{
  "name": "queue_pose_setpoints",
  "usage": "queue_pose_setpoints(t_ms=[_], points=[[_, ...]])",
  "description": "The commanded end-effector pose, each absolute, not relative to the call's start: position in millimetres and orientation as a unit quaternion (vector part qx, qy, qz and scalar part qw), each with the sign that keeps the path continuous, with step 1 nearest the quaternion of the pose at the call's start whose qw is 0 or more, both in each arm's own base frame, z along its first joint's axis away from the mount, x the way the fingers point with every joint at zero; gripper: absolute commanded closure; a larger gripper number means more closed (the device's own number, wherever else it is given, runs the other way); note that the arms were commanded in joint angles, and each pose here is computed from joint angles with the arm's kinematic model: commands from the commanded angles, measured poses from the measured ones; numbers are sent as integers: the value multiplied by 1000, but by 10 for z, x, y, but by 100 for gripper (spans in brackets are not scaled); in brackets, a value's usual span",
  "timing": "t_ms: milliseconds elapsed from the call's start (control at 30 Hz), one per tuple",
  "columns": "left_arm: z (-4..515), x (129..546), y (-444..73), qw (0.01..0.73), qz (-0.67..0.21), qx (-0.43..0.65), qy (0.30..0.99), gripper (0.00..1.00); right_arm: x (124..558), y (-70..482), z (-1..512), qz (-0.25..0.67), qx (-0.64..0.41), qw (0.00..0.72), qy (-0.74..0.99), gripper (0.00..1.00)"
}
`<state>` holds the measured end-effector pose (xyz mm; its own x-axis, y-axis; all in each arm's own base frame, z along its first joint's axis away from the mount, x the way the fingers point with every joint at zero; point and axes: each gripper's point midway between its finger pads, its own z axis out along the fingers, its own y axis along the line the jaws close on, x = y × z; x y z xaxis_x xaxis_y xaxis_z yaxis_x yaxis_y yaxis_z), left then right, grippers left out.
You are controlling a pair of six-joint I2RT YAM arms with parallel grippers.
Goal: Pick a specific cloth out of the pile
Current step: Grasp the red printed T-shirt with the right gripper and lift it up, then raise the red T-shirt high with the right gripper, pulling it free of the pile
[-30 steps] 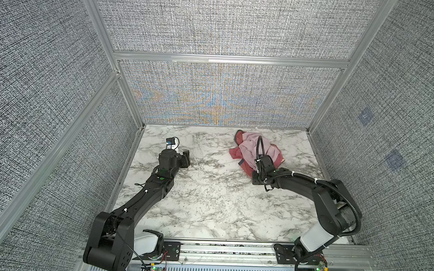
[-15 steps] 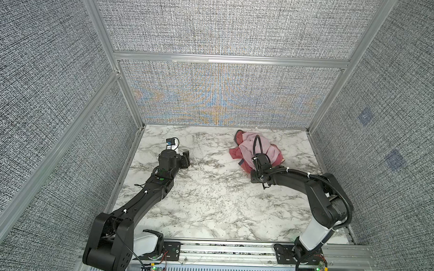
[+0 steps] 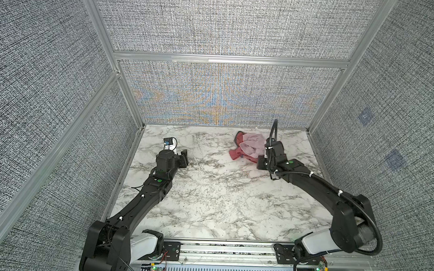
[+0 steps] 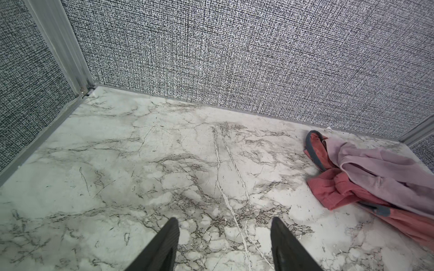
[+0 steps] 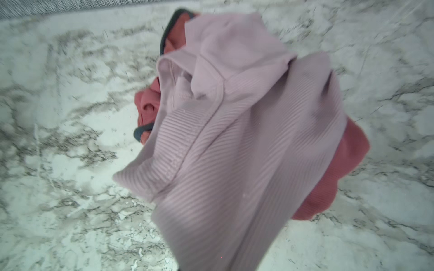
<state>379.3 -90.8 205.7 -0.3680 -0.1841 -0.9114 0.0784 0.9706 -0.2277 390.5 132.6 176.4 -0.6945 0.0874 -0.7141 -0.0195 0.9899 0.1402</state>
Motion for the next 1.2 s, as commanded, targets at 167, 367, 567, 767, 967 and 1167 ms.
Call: queue_pose_setpoints(t_ms=[167, 367, 567, 767, 967, 1167], points=[[2147, 3758, -846, 571, -100, -29, 814, 36, 3964, 1052, 2585, 133, 47, 452, 881, 100], [2167, 3744, -848, 571, -100, -27, 814, 36, 4056, 888, 3086, 156, 47, 481, 862, 100], [2204, 3715, -823, 576, -98, -29, 811, 36, 4082, 894, 3613, 178, 36, 515, 837, 100], [2253, 3695, -806, 580, -95, -30, 808, 36, 3999, 1070, 4146, 236, 5, 537, 809, 100], [2362, 3683, -800, 589, -97, -30, 801, 36, 3712, 1410, 4780, 326, -66, 554, 763, 100], [2524, 3660, -800, 597, -103, -32, 795, 36, 3405, 1720, 5263, 389, -137, 556, 722, 100]])
